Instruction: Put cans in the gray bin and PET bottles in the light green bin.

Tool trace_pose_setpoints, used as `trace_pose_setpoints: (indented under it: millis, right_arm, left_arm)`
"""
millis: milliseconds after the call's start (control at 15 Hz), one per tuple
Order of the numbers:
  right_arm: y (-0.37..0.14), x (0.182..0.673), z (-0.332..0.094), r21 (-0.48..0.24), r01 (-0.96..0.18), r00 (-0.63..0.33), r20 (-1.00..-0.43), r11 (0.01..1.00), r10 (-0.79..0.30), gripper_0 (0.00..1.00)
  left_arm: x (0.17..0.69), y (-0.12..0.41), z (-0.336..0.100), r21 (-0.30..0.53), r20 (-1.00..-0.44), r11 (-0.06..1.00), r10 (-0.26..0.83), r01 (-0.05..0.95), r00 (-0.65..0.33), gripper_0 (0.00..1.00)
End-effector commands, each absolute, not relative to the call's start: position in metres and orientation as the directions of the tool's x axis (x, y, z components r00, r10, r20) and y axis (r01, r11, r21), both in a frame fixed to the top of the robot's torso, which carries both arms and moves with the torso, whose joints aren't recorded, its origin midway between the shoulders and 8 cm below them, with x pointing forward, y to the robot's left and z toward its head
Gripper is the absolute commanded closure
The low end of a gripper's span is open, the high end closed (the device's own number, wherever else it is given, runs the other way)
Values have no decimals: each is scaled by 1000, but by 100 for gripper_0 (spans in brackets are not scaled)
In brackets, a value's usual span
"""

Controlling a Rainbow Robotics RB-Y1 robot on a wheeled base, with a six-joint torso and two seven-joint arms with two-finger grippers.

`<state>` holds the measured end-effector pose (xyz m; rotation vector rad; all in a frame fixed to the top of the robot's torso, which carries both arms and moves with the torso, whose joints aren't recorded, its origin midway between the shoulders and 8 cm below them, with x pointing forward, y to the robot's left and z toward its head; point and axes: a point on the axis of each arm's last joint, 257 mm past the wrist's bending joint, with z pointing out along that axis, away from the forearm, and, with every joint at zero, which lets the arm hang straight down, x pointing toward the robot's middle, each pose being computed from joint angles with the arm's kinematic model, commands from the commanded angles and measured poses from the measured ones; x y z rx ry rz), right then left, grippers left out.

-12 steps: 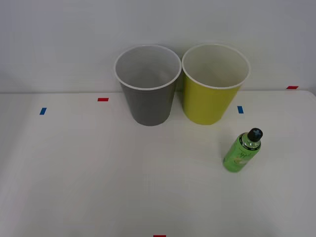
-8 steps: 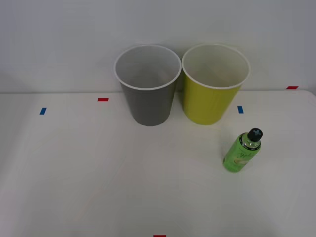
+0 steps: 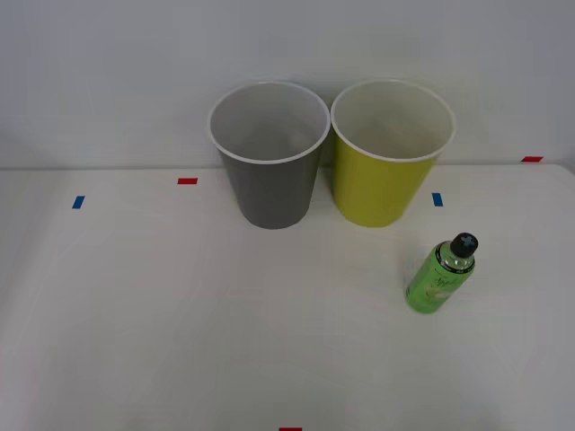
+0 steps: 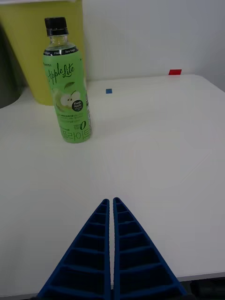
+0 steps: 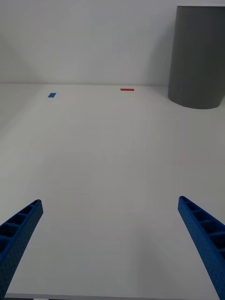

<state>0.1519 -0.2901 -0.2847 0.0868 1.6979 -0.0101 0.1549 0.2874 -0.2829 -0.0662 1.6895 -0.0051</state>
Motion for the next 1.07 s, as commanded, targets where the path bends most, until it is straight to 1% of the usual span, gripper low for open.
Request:
trace_pose_setpoints:
  millis: [67,1067]
  right_arm:
    - [-290,152,-285,44,63,-126,-991,997,52,100]
    - [-290,152,-285,44,63,-126,-991,997,52,100]
  left_arm:
    - [155,287,-283,-42,-992,998,-47,-41,-118,0]
    - [155,287,-283,-42,-992,998,-47,-41,-118,0]
